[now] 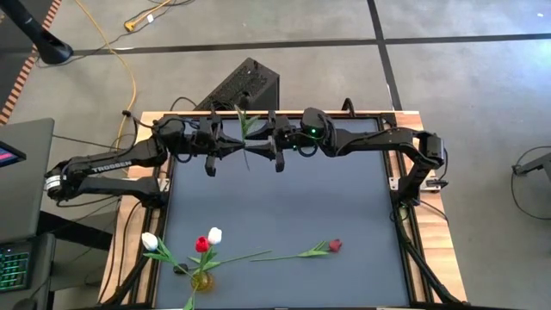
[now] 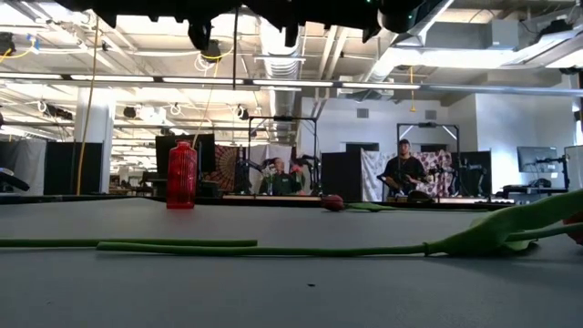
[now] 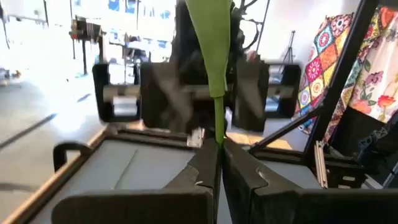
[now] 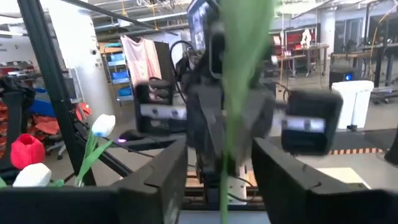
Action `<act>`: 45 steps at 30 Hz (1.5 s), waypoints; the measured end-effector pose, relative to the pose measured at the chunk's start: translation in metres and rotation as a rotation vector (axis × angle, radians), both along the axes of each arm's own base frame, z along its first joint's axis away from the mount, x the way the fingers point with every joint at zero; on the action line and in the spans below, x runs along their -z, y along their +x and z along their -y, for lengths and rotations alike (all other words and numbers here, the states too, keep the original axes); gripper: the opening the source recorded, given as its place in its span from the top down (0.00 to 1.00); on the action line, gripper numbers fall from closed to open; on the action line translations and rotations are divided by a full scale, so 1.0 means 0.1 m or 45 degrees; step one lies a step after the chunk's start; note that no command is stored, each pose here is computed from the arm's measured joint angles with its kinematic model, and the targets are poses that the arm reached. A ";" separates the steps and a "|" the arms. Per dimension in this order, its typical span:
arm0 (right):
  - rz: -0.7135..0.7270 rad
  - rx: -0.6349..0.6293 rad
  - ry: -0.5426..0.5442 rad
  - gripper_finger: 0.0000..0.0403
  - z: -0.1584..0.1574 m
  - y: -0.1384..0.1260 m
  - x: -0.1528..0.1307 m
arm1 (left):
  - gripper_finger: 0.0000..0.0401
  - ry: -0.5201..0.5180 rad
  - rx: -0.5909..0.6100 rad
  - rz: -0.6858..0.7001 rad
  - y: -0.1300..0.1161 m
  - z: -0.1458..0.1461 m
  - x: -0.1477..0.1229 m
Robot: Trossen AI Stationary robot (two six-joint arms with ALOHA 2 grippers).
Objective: Sort flowers into vase by color
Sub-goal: Put the right black tulip into the red vase
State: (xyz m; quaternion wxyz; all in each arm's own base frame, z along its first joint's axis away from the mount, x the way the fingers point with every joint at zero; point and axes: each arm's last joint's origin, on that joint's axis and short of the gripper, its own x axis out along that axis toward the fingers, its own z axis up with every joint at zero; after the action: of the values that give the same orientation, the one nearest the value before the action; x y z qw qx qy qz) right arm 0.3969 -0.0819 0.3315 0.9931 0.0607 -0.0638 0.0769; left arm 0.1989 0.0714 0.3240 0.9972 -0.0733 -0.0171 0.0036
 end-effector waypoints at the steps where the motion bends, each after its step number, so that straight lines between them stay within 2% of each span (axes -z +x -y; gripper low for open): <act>1: -0.004 0.002 0.004 0.47 0.01 0.00 0.00 | 1.00 0.013 -0.003 0.010 0.00 0.00 -0.03; 5: -0.026 0.003 0.009 0.41 0.01 0.00 0.02 | 1.00 0.059 -0.035 0.008 -0.03 -0.03 -0.15; 10: -0.063 0.003 0.017 0.40 0.01 0.00 0.05 | 1.00 0.108 -0.130 0.001 -0.15 -0.08 -0.31; 15: -0.149 0.005 0.014 0.40 0.01 0.01 0.12 | 1.00 0.176 -0.323 0.012 -0.42 -0.08 -0.45; 21: -0.237 0.018 0.033 0.40 0.05 0.00 0.18 | 1.00 0.218 -0.573 -0.038 -0.68 -0.08 -0.48; 26: -0.289 0.019 -0.009 0.40 0.05 0.00 0.23 | 1.00 0.248 -0.735 -0.100 -0.74 -0.14 -0.44; 33: -0.374 0.013 -0.054 0.41 0.04 -0.01 0.30 | 1.00 0.213 -0.833 -0.117 -0.77 -0.26 -0.24; 45: -0.384 0.018 -0.088 0.41 0.06 -0.02 0.31 | 1.00 0.169 -0.952 -0.169 -0.80 -0.41 0.05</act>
State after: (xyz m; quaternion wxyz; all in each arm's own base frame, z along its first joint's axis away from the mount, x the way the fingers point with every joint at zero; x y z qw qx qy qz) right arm 0.3950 -0.0879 0.3003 0.9935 0.0367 0.0883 0.0619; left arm 0.1192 0.1123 0.3187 0.9285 0.0031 0.0218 0.3707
